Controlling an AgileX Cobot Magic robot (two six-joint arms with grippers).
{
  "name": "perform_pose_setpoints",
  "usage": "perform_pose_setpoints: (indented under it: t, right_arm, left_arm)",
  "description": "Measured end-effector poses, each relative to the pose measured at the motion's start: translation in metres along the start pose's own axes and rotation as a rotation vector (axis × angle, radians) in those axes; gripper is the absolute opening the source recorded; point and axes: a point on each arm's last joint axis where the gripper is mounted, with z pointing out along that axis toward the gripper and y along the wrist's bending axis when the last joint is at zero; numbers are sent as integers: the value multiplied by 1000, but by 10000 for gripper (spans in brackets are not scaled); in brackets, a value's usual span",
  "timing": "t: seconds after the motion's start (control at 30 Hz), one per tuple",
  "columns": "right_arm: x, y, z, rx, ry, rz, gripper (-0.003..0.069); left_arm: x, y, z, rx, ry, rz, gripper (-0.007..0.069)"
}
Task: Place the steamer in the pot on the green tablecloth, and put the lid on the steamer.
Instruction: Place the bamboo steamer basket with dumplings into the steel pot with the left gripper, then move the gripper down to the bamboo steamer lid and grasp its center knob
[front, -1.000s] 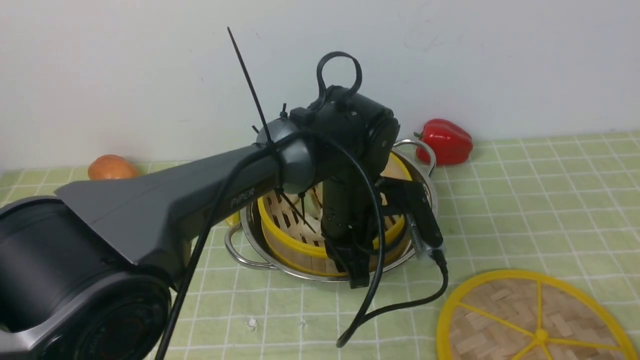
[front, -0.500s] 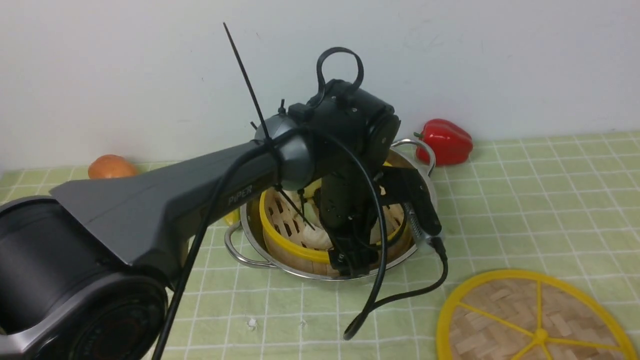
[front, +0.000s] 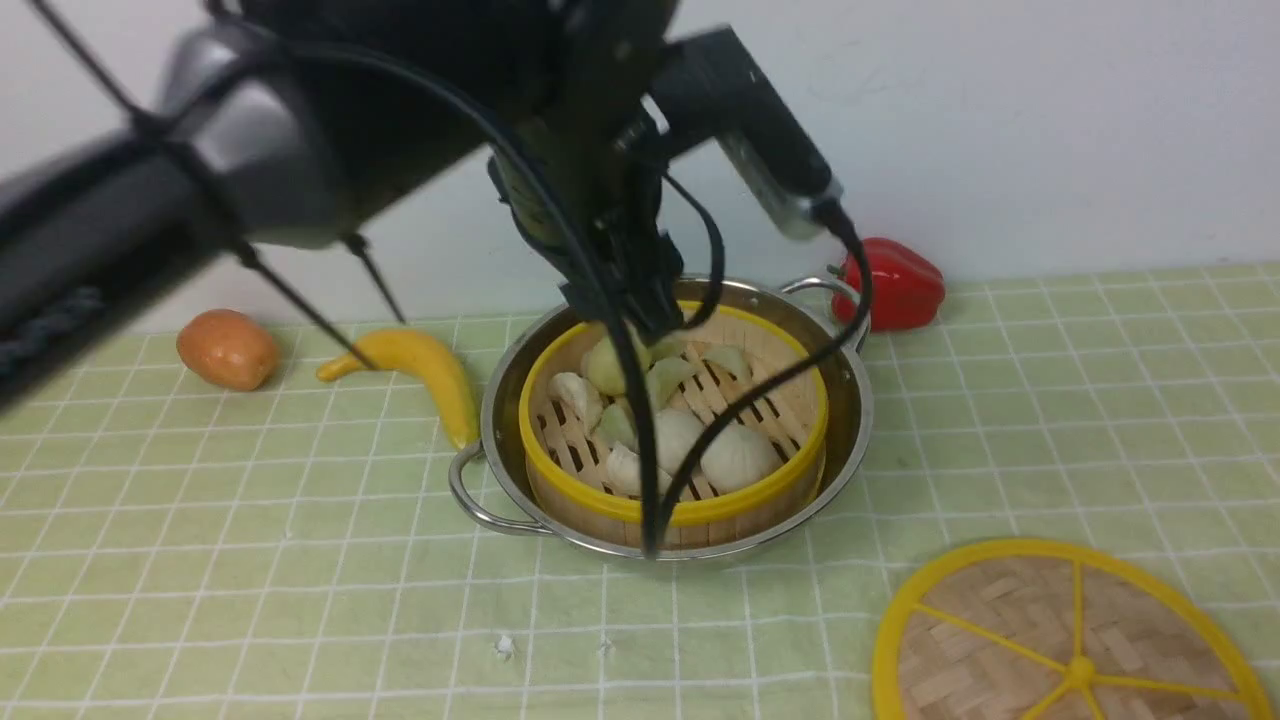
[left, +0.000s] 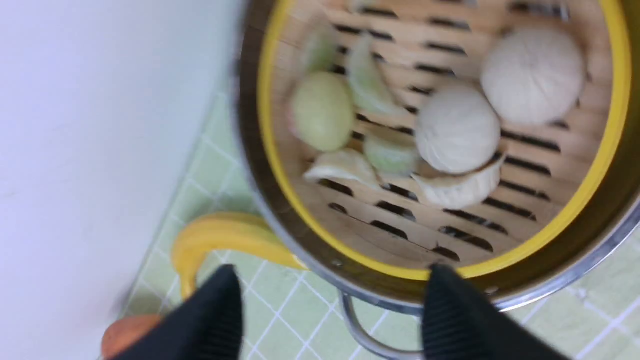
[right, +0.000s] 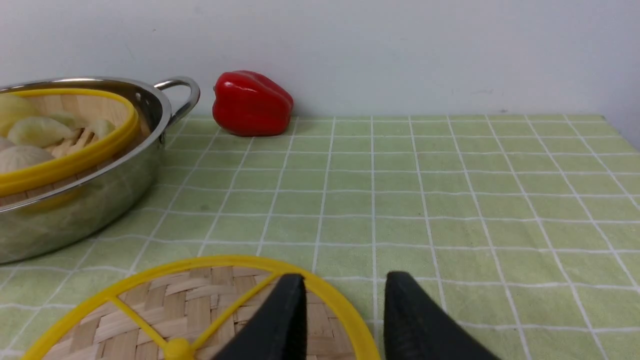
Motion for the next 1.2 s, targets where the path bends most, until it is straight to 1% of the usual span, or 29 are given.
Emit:
perform_pose_setpoints:
  t: [0.07,0.1,0.13,0.17,0.2,0.23,0.27,0.33,0.43,0.73,0.83,0.93,0.97,1.0,1.03,1.07,1.1,1.13,1.17,1.2]
  right_arm:
    - [0,0,0,0,0,0,243]
    - [0,0,0,0,0,0,243]
    - [0,0,0,0,0,0,243]
    - [0,0,0,0,0,0,243]
    - [0,0,0,0,0,0,243]
    - [0,0,0,0,0,0,243]
    - [0,0,0,0,0,0,243]
    - [0,0,0,0,0,0,243]
    - [0,0,0,0,0,0,243]
    - [0,0,0,0,0,0,243]
    - [0,0,0,0,0,0,243]
    - [0,0,0,0,0,0,243]
    - [0,0,0,0,0,0,243]
    - [0,0,0,0,0,0,243]
    - [0,0,0,0,0,0,243]
    - [0,0,0,0,0,0,243]
    - [0,0,0,0,0,0,243]
    - [0,0,0,0,0,0,243]
    - [0,0,0,0,0,0,243]
    - [0,0,0,0,0,0,243]
  left_arm:
    - [6,6,-19,-14,-36,-49,275]
    - [13,14,-46,-33,-94,-124,174]
    - [17,16,-54,-37,-110,-149,126]
    - [21,20,-67,-46,-140,-181,59]
    - [22,21,-69,-47,-144,-186,50]
    - [28,25,-84,-57,-176,-212,9]
    - [31,26,-90,-61,-189,-222,-10]
    - [37,29,-103,-69,-218,-239,-23]
    - [41,31,-112,-76,-239,-251,-23]
    - [46,36,-117,-90,-244,-277,-21]
    - [58,43,-125,-70,-261,-335,-16]
    - [89,58,-138,-32,-306,-467,-8]
    - [94,61,-141,-30,-316,-487,-8]
    - [117,69,-145,-34,-352,-577,-3]
    - [120,70,-148,-36,-358,-588,-1]
    - [128,72,-147,-44,-363,-615,0]
    - [158,76,-150,-89,-383,-701,1]
    - [175,74,-149,-118,-385,-738,1]
    - [188,70,-143,-137,-371,-762,1]
    - [191,70,-143,-148,-377,-768,1]
